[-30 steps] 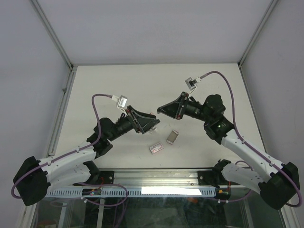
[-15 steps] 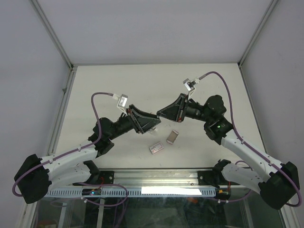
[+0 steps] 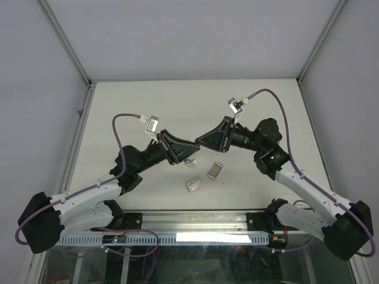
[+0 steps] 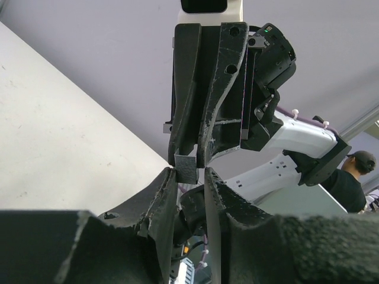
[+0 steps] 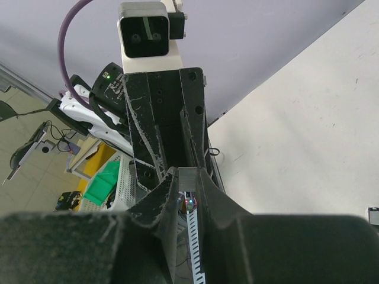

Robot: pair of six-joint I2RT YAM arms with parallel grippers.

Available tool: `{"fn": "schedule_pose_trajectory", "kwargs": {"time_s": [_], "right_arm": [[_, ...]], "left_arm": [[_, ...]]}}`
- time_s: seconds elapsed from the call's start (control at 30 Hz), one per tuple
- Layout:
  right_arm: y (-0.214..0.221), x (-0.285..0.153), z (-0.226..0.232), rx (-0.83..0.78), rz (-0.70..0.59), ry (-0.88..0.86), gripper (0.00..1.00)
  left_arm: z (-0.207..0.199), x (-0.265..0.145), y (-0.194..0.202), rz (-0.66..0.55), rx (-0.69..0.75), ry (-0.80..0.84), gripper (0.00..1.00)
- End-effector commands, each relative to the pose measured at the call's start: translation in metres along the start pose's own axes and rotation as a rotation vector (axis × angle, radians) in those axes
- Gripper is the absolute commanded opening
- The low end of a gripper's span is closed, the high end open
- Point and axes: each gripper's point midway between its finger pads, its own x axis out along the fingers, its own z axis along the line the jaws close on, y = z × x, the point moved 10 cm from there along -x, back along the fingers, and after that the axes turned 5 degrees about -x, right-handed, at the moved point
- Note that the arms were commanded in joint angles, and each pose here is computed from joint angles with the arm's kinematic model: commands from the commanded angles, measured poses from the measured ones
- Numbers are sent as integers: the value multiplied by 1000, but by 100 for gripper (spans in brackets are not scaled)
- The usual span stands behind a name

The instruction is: Load the staples into the stapler

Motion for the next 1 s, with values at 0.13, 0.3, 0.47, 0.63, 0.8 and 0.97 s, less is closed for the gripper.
{"fn": "schedule_pose_trajectory", "kwargs": {"time_s": [0.13,0.3,0.47,0.63,0.8,0.97], "right_arm": [[-6,1,11,-1,-13,-93,11],[-5,2,11,8,-3,-98,11],[-4,-1,12,9,10,-77,14],[-8,-5,11,-40,19,-18,45],[-10,-7,11,-62,36,-7,56],[-15,-13,15,-112,68,-2,62]], "left_arm": [[-20,5,-11,-26,49,111,18],[-20,5,-10,-25,51,112,12],[-17,3,-8,-10,52,85,8],[-14,-3,-5,13,51,33,6],[-15,-8,-3,58,59,17,4],[-15,-10,2,204,98,-19,1]]}}
